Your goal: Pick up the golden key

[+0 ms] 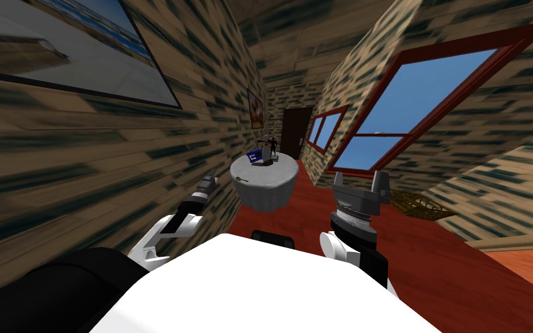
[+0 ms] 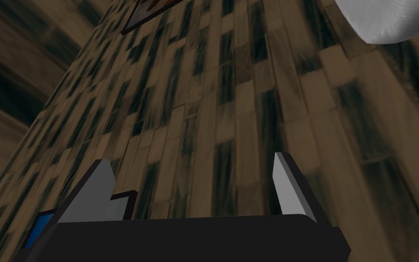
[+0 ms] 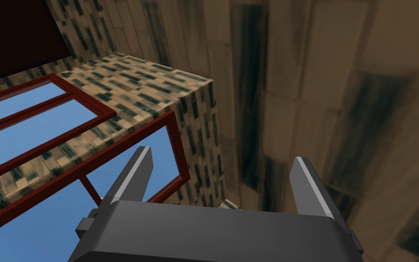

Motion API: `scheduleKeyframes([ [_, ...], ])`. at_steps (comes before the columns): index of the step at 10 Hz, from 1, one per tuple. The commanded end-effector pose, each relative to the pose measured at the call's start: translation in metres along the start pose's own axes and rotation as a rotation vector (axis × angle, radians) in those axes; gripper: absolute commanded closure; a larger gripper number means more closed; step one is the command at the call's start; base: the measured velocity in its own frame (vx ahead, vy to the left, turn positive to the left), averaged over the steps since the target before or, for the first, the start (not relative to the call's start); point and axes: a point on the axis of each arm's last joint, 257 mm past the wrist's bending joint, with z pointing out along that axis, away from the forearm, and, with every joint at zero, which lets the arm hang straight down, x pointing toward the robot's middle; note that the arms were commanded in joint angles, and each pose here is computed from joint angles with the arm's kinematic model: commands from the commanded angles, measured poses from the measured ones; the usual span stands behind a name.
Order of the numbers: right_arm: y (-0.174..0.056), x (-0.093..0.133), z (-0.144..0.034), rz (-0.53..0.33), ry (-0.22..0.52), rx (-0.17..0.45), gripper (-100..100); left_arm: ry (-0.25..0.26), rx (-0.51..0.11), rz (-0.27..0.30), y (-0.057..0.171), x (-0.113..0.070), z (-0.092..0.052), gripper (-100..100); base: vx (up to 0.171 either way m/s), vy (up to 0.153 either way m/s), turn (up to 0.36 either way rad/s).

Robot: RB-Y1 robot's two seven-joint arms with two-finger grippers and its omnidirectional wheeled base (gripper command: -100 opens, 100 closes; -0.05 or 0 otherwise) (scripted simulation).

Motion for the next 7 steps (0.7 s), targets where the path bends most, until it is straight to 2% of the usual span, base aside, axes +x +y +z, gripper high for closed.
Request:
scheduleKeyframes([
  [1,0.0,0.0,0.0,0.0,0.0,0.0,0,-0.008,-0.051,0.015,0.013,-0.008,0.0,-100,-0.018,-0.047,-0.02],
  [2,0.0,0.0,0.0,0.0,0.0,0.0,0,-0.017,-0.076,0.045,0.017,-0.024,0.001,-100,-0.028,-0.054,-0.051],
  [4,0.0,0.0,0.0,0.0,0.0,0.0,0,-0.021,-0.11,0.044,0.026,-0.025,0.0,-100,-0.012,-0.038,-0.011],
  [5,0.0,0.0,0.0,0.0,0.0,0.0,0,-0.031,-0.145,0.071,0.032,-0.041,0.0,-100,-0.011,-0.045,-0.053],
  [6,0.0,0.0,0.0,0.0,0.0,0.0,0,-0.034,-0.167,0.071,0.037,-0.042,-0.001,-100,-0.017,-0.043,-0.03],
  [7,0.0,0.0,0.0,0.0,0.0,0.0,0,-0.043,-0.197,0.096,0.041,-0.057,-0.001,-100,-0.019,-0.057,-0.073],
])
